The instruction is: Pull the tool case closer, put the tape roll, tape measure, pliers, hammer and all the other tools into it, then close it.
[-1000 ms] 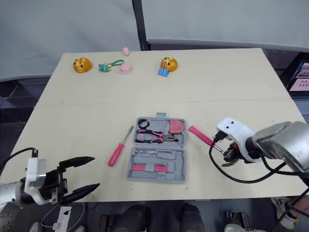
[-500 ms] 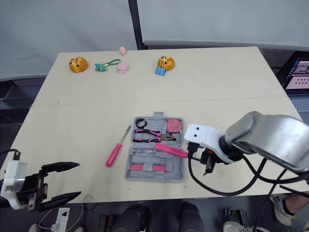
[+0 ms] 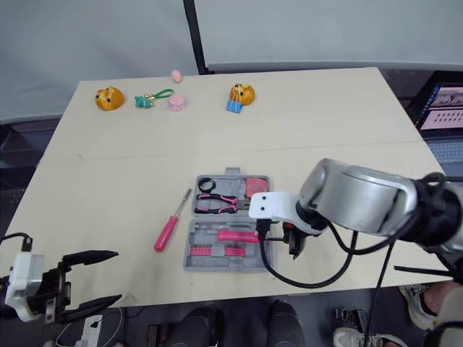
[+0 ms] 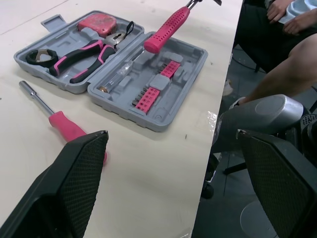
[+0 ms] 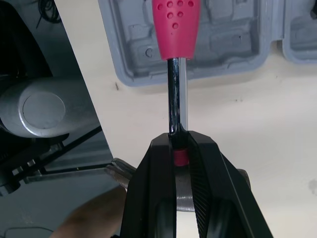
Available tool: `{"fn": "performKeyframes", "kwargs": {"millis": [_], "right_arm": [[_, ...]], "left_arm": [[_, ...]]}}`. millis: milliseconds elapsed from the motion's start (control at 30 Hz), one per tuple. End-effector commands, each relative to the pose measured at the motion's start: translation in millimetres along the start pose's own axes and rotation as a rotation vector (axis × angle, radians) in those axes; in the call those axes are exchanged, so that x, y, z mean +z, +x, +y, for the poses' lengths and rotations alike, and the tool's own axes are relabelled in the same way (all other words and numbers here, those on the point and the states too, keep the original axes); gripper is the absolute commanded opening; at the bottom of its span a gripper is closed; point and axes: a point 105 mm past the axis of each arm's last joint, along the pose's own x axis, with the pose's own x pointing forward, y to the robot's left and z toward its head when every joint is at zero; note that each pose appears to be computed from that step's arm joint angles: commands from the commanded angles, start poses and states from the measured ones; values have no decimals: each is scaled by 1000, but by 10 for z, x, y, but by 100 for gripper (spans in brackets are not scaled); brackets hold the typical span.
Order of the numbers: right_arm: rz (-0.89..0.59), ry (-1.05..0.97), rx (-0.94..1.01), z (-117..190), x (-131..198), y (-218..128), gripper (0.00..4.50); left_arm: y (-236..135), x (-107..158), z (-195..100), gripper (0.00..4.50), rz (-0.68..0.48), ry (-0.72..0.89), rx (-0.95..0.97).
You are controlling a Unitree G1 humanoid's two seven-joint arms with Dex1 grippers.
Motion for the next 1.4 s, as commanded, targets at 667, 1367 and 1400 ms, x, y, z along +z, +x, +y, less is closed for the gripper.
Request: {"fn": "performKeyframes", "kwargs": {"millis": [667,1367,1400], "right_arm": [[-11,-59,-17,-204,582,283,11],[-19,-117,19,-147,784,462,11],[-19,-118,19,-148,788,469,11]], "left_arm": [[14,-62,-27,450,23,19,22],[-71,-81,-14,450,29,14,84],[-66,-77,-11,450,28,15,85]]}}
